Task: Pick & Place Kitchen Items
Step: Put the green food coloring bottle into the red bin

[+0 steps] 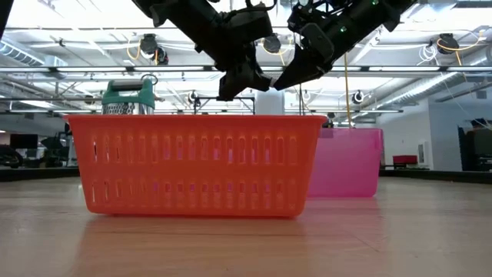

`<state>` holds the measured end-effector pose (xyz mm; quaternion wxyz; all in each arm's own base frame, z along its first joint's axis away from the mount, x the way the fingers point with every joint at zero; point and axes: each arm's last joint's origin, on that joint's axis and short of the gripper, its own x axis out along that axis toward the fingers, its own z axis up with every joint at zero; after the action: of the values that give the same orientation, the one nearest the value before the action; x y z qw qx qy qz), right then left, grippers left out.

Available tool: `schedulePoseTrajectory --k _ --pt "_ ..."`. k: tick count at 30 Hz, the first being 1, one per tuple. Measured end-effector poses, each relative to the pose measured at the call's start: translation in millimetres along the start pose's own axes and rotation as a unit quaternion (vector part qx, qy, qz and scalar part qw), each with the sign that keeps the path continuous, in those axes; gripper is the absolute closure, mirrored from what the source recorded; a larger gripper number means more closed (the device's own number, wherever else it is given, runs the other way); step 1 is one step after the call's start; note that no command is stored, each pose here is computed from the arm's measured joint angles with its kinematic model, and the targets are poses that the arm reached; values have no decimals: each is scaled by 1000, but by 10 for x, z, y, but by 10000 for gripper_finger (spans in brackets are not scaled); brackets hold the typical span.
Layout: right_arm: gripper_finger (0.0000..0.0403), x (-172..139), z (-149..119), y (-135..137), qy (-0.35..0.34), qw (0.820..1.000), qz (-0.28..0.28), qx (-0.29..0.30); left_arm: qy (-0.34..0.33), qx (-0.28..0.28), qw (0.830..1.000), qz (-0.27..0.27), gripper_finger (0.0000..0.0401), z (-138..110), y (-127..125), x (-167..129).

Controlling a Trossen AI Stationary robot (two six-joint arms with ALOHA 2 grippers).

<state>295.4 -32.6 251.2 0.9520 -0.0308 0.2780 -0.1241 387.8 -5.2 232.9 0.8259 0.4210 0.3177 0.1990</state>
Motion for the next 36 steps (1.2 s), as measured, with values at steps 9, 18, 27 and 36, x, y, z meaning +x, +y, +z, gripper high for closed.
schedulePoseTrajectory --k 9,18,27,36 --pt "363 15 -9 -8 3 1000 1 -3 5 -4 1000 -13 363 -20 -19 -1" --pt "270 13 -49 -20 24 1000 -16 -3 48 -2 999 14 364 -68 -11 4" --pt "262 3 -86 -32 44 998 -32 -6 136 -32 990 14 366 -322 32 107" --pt "282 -6 -150 -32 77 996 -30 -12 197 -136 969 -54 343 -667 118 256"
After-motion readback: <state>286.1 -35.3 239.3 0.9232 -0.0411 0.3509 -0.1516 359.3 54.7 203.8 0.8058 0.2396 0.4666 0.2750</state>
